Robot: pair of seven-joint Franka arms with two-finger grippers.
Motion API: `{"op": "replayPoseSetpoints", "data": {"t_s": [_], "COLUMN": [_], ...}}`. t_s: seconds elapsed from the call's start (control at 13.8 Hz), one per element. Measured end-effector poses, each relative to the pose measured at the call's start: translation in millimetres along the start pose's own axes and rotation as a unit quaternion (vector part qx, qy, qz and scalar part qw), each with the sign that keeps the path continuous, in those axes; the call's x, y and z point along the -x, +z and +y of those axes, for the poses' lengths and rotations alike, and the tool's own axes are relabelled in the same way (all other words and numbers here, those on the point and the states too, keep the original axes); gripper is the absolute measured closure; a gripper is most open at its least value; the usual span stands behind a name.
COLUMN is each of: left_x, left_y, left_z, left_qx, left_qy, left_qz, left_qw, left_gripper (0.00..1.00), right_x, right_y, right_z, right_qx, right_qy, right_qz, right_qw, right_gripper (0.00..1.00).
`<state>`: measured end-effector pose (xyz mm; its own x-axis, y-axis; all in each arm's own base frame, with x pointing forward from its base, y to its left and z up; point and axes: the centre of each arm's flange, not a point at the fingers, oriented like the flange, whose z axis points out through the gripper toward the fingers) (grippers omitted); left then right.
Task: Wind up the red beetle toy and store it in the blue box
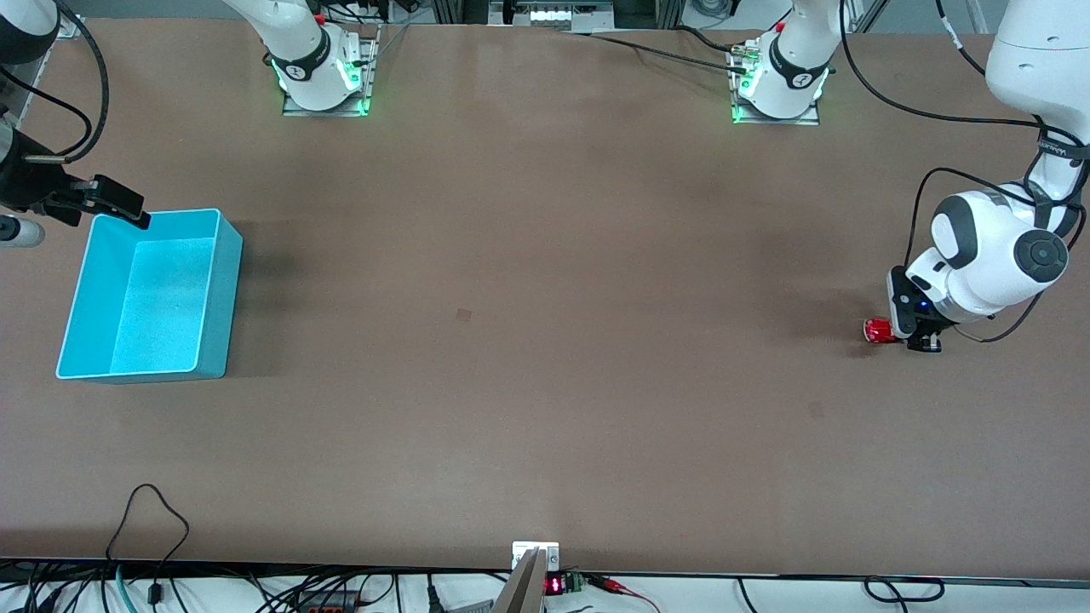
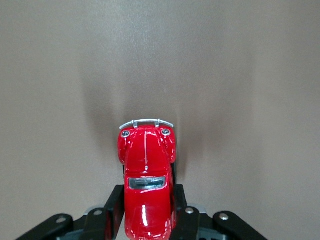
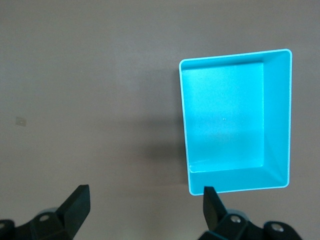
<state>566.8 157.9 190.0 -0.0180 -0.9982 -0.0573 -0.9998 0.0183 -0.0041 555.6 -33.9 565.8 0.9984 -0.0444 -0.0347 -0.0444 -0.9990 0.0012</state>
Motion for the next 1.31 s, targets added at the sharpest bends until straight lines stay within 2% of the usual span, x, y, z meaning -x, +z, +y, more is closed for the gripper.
{"op": "replayPoseSetpoints", "data": {"t_s": [0.07, 0.44, 0.51, 0.65, 0.8, 1.02, 1.31], "left_x": [-0.3, -15.0, -16.0, -17.4, -20.1, -28.5, -38.8], "left_y": [1.6, -7.6, -19.7, -47.3, -78.2, -130.5, -188.3], "left_z": [0.1, -11.1, -14.5, -15.7, -11.6, -5.3, -10.0], "left_qx": [0.001, 0.019, 0.023, 0.038, 0.056, 0.072, 0.1], "left_qy": [0.001, 0.013, 0.012, -0.012, -0.062, -0.13, -0.189], "left_qz": [0.001, 0.012, 0.013, 0.014, 0.013, 0.006, -0.002], "left_qw": [1.0, 1.0, 1.0, 0.999, 0.996, 0.989, 0.977], "left_gripper": [0.52, 0.04, 0.0, 0.0, 0.0, 0.0, 0.0], "right_x": [0.3, 0.9, 0.9, 0.9, 0.9, 0.0, -3.7], "right_y": [-0.3, -5.2, -5.2, -5.2, -5.1, -3.0, 3.5], "right_z": [0.1, 0.3, 0.3, 0.0, -0.2, -0.5, -1.2], "right_qx": [0.0, 0.0, 0.0, 0.0, 0.0, 0.0, 0.001], "right_qy": [0.0, 0.0, 0.0, 0.0, 0.0, 0.0, -0.001], "right_qz": [0.0, 0.005, 0.005, 0.005, 0.005, 0.003, -0.001], "right_qw": [1.0, 1.0, 1.0, 1.0, 1.0, 1.0, 1.0], "right_gripper": [0.0, 0.0, 0.0, 0.0, 0.0, 0.0, 0.0]}}
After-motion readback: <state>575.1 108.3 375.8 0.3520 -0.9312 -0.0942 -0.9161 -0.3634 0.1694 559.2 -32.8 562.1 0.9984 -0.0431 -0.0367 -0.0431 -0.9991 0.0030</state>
